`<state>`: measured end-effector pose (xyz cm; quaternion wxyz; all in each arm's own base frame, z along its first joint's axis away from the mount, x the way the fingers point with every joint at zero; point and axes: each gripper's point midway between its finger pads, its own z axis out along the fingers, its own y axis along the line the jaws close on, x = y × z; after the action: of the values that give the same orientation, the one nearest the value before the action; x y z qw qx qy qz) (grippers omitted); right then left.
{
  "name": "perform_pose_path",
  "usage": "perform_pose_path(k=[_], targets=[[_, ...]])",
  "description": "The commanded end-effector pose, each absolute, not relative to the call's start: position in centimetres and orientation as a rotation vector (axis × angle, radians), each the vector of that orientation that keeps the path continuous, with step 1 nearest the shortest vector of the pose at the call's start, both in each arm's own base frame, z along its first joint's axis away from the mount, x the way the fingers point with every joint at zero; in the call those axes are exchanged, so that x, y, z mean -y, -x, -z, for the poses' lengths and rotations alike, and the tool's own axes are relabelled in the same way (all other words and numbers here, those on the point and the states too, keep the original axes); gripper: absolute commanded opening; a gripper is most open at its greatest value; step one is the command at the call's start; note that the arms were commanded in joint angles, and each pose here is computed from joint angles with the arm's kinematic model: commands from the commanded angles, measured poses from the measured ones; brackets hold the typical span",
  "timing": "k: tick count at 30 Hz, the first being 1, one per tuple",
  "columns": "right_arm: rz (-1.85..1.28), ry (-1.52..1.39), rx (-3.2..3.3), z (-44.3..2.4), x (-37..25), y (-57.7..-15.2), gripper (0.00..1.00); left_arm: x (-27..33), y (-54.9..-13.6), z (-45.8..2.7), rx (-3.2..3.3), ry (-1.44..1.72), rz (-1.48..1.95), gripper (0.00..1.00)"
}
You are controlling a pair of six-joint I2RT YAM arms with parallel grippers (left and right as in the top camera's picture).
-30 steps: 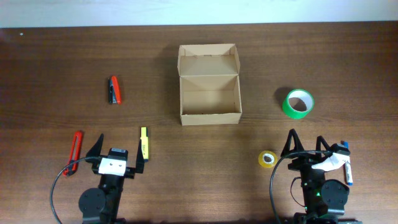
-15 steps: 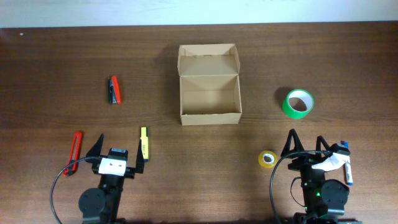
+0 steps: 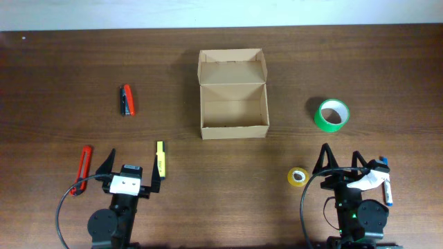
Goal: Pack container
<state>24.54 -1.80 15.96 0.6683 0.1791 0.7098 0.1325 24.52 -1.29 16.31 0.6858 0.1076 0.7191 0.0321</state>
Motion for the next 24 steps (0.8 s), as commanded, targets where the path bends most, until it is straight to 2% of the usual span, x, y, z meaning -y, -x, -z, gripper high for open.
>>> perform_pose_path(k=[1,7,12,16,19,24], targets=[[-0.299,-0.4,-1.603,-15.7,1.7,-24.6,0.99,1.4,-24.5,-16.1,-1.613,-0.246,-0.062,1.0],[-0.299,-0.403,-1.615,-15.4,1.7,-24.6,0.99,1.4,-24.5,-16.2,-1.607,-0.24,-0.055,1.0],[-0.399,-0.324,-1.674,-16.2,-0.4,-24.3,0.99,1.5,-24.3,-17.9,-1.597,-0.02,0.156,0.99],[-0.287,-0.22,-1.709,-21.0,-0.3,-23.6,0.99,1.2,-23.7,-22.2,-1.579,-0.01,0.14,0.99],[-0.245,-0.272,-1.806,-23.4,0.5,-23.8,0.99,1.3,-24.2,-25.0,-1.619,-0.013,0.15,0.99],[-0.172,-0.204,-1.949,-29.4,1.0,-27.7,0.99,1.0,-28.5,-30.8,-1.745,-0.071,0.097,0.99]])
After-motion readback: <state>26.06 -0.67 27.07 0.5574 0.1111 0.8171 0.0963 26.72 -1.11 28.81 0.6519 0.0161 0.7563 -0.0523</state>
